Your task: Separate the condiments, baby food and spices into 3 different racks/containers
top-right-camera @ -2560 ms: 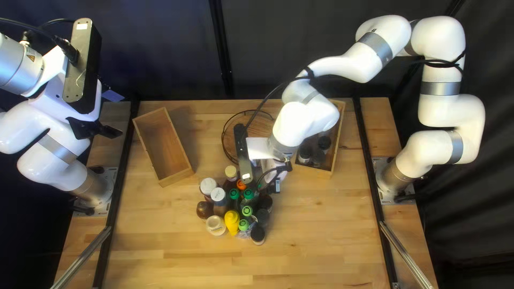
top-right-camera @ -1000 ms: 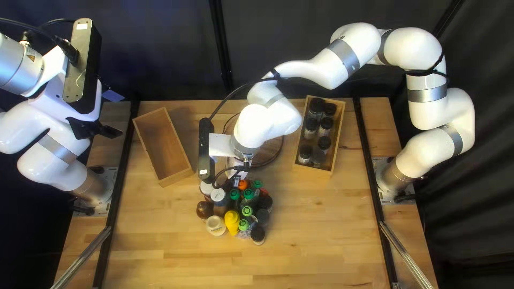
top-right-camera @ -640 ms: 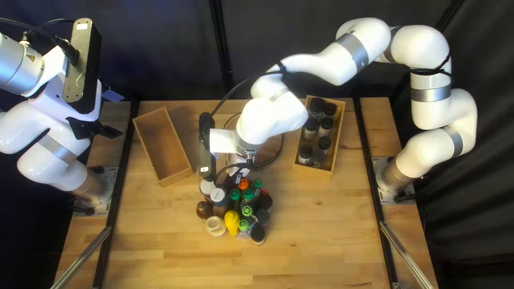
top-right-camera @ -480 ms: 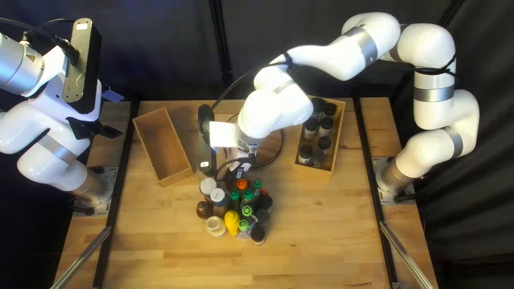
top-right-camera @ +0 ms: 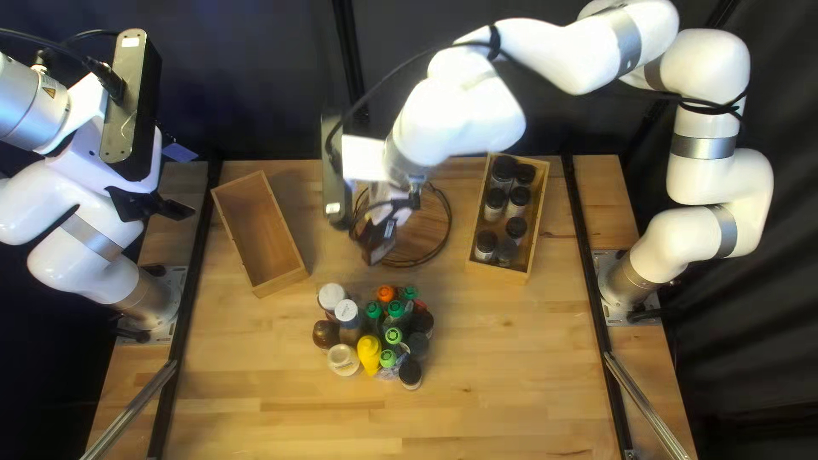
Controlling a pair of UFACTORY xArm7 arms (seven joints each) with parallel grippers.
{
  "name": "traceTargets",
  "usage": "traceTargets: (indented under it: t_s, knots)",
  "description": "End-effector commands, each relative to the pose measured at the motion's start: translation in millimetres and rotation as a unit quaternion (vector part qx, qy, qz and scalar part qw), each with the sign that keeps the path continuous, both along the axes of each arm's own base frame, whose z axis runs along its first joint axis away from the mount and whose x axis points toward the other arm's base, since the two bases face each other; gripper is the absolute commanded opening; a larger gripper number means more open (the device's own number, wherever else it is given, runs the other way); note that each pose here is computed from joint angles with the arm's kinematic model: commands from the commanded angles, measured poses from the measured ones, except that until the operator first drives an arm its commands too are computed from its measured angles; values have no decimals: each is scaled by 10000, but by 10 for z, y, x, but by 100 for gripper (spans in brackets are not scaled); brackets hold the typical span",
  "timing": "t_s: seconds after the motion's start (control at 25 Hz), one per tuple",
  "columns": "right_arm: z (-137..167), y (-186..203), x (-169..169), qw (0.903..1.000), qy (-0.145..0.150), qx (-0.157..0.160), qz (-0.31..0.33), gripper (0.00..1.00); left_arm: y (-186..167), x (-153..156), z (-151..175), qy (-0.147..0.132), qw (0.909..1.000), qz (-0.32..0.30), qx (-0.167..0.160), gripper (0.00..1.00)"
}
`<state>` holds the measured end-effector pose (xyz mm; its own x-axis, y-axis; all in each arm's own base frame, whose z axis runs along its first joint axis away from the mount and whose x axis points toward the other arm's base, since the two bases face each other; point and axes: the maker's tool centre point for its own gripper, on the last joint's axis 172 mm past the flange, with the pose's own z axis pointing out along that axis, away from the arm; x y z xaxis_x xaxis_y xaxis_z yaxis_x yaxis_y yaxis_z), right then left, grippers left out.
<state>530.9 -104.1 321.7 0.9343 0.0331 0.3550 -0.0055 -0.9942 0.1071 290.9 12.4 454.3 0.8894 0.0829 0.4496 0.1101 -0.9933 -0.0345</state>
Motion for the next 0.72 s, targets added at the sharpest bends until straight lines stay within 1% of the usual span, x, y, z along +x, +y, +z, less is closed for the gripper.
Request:
traceTargets:
  t_s: [0.04, 0.24, 0.44, 0.72]
  knots:
    - [-244, -500, -171, 9996, 95, 0, -270, 1, 0, 0, 0, 0, 10000, 0, 0, 100]
    - [-479, -879, -216, 9982, 208, 89, -553, 1, 0, 0, 0, 0, 10000, 0, 0, 100]
    - [-677, -1101, -164, 9966, 344, 181, -724, 2, 0, 0, 0, 0, 10000, 0, 0, 100]
    - [-933, -1220, -167, 9949, 415, 331, -860, 2, 0, 0, 0, 0, 10000, 0, 0, 100]
